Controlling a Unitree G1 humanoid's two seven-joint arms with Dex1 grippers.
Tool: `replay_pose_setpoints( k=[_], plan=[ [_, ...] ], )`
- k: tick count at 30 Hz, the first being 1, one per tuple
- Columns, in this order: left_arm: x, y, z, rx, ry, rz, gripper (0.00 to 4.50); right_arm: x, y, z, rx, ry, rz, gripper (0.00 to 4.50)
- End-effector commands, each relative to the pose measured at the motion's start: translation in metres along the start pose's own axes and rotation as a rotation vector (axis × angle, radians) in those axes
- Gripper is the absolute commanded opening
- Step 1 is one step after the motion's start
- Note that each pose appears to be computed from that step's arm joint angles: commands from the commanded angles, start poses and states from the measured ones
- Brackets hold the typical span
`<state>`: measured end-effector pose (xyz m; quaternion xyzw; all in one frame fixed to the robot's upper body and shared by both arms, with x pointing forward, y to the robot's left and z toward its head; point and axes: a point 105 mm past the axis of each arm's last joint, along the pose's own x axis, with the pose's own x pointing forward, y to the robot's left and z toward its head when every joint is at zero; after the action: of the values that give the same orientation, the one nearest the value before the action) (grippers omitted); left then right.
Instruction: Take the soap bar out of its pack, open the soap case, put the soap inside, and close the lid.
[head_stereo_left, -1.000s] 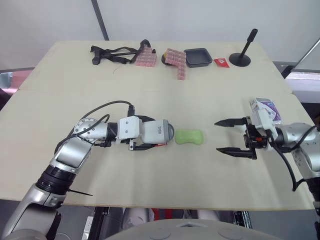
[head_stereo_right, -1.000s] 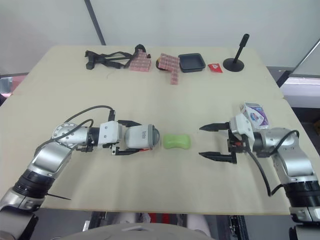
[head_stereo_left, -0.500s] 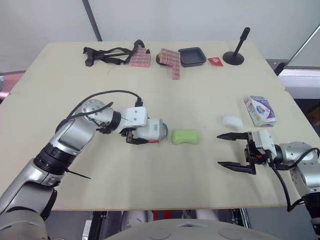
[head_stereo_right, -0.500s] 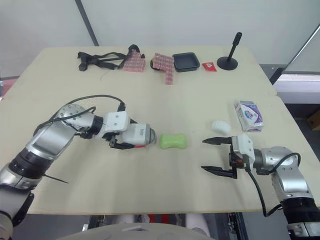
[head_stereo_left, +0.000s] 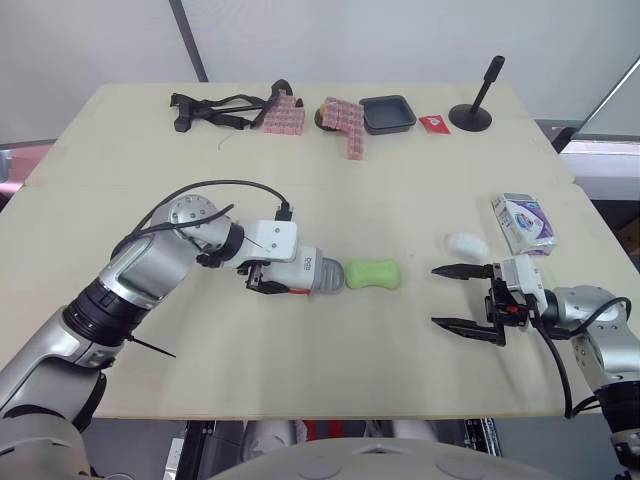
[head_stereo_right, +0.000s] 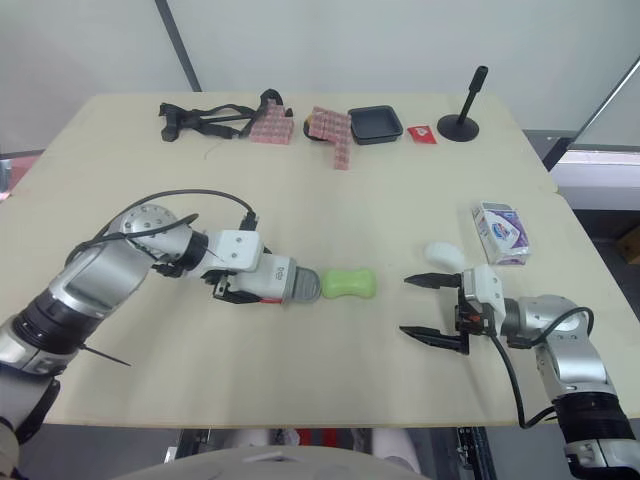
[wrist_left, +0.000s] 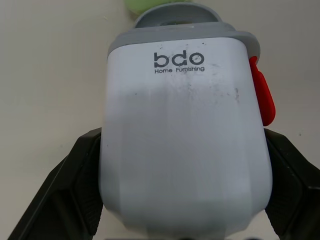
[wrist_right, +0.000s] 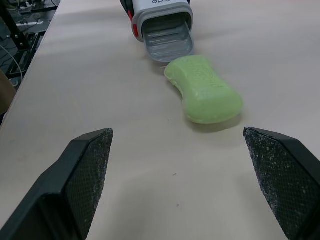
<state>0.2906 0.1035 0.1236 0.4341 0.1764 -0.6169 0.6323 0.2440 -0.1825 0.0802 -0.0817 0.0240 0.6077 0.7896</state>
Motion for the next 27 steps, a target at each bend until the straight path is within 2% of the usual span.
replay_pose_setpoints(
  k=[1,8,18,27],
  plan=[
    [-0.011,0.001,-0.002,0.034,0.04,0.001,3.48,-0.001,-0.002,0.008,-0.033,-0.01,-0.002,4.48],
    [-0.023,0.0,-0.016,0.022,0.072,-0.002,3.48,0.002,-0.003,0.012,-0.04,-0.007,0.0,4.48],
    [-0.024,0.0,-0.036,-0.001,-0.002,0.043,3.48,0.006,-0.006,0.017,-0.047,-0.012,0.002,4.48],
    [-0.024,-0.001,-0.052,0.01,0.001,0.051,3.48,0.006,-0.007,0.019,-0.054,-0.004,0.004,4.48]
  ],
)
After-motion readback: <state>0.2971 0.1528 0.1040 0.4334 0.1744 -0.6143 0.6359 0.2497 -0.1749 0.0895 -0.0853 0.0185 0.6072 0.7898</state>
